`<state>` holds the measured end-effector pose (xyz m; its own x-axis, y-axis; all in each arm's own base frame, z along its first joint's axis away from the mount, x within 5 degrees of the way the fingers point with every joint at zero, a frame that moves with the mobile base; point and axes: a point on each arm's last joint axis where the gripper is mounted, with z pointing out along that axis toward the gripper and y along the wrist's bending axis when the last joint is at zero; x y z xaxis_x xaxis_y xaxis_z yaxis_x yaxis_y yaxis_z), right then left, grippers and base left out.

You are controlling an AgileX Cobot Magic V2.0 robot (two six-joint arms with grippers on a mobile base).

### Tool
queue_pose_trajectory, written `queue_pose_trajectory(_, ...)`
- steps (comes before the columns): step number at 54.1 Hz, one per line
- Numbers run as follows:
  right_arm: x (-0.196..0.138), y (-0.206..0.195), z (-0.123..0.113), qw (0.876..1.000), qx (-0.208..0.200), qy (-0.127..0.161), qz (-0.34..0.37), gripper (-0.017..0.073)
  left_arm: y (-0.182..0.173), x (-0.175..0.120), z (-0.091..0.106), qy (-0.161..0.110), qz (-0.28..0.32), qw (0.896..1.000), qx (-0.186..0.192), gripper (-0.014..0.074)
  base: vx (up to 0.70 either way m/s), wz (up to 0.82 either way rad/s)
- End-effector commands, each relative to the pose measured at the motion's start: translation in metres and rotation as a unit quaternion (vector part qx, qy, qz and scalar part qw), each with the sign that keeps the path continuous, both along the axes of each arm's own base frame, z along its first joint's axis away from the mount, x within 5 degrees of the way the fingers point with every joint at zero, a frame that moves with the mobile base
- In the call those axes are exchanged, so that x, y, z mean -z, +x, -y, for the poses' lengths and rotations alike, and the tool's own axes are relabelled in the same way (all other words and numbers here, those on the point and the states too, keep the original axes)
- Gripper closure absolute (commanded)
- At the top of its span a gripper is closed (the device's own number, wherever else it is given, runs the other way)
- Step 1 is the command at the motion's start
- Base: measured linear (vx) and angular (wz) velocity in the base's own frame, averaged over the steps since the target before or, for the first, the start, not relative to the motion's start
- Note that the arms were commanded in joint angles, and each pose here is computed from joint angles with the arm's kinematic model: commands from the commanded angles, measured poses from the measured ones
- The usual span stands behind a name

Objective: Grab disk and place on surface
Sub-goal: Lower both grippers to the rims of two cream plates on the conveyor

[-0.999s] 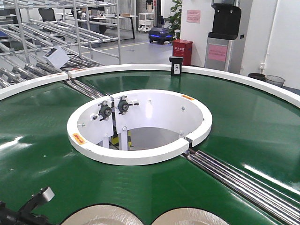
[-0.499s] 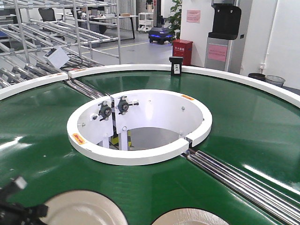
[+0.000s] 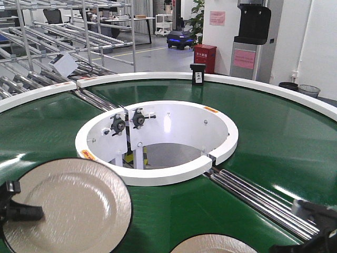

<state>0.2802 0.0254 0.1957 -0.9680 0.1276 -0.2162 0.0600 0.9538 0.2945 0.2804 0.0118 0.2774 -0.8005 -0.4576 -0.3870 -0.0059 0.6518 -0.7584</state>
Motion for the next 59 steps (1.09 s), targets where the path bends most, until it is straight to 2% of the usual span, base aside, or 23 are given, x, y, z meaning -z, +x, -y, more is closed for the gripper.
queue_pose_trajectory(1,-0.007,0.011,-0.005,0.999,-0.013,0.033,0.034,0.0161,-0.004,-0.030,0.006,-0.053,0.045,0.998,-0.006,0.0598,0.00,0.00)
queue_pose_trajectory(10,-0.003,0.016,-0.006,0.998,-0.007,0.043,0.044,0.0161,-0.006,-0.027,0.008,-0.044,0.037,0.998,0.012,0.0598,0.00,0.00)
queue_pose_trajectory(17,-0.001,0.018,-0.008,0.997,-0.027,0.045,0.054,0.0158,-0.006,-0.027,0.007,-0.045,0.037,0.998,0.011,0.0598,0.00,0.00)
queue_pose_trajectory(31,0.027,0.018,-0.014,0.994,-0.077,0.074,-0.012,0.0090,-0.006,-0.027,0.007,-0.038,0.043,0.998,0.012,0.0598,0.00,0.00)
queue_pose_trajectory(35,0.034,0.018,-0.017,0.991,-0.092,0.092,-0.019,0.0071,-0.006,-0.027,0.007,-0.038,0.043,0.998,0.012,0.0598,0.00,0.00)
queue_pose_trajectory(41,0.036,0.020,-0.025,0.982,-0.132,0.135,-0.002,0.0074,-0.006,-0.027,0.007,-0.038,0.043,0.998,0.013,0.0598,0.00,0.00)
queue_pose_trajectory(42,0.032,0.023,-0.033,0.971,-0.150,0.183,0.024,0.0109,-0.006,-0.027,0.007,-0.038,0.043,0.998,0.012,0.0598,0.00,0.00)
queue_pose_trajectory(51,0.031,0.024,-0.037,0.965,-0.152,0.213,0.030,0.0176,-0.006,-0.027,0.007,-0.038,0.044,0.998,0.010,0.0598,0.00,0.00)
queue_pose_trajectory(59,0.031,0.023,-0.037,0.964,-0.158,0.212,0.030,0.0263,-0.005,-0.027,0.006,-0.035,0.045,0.998,0.006,0.0598,0.00,0.00)
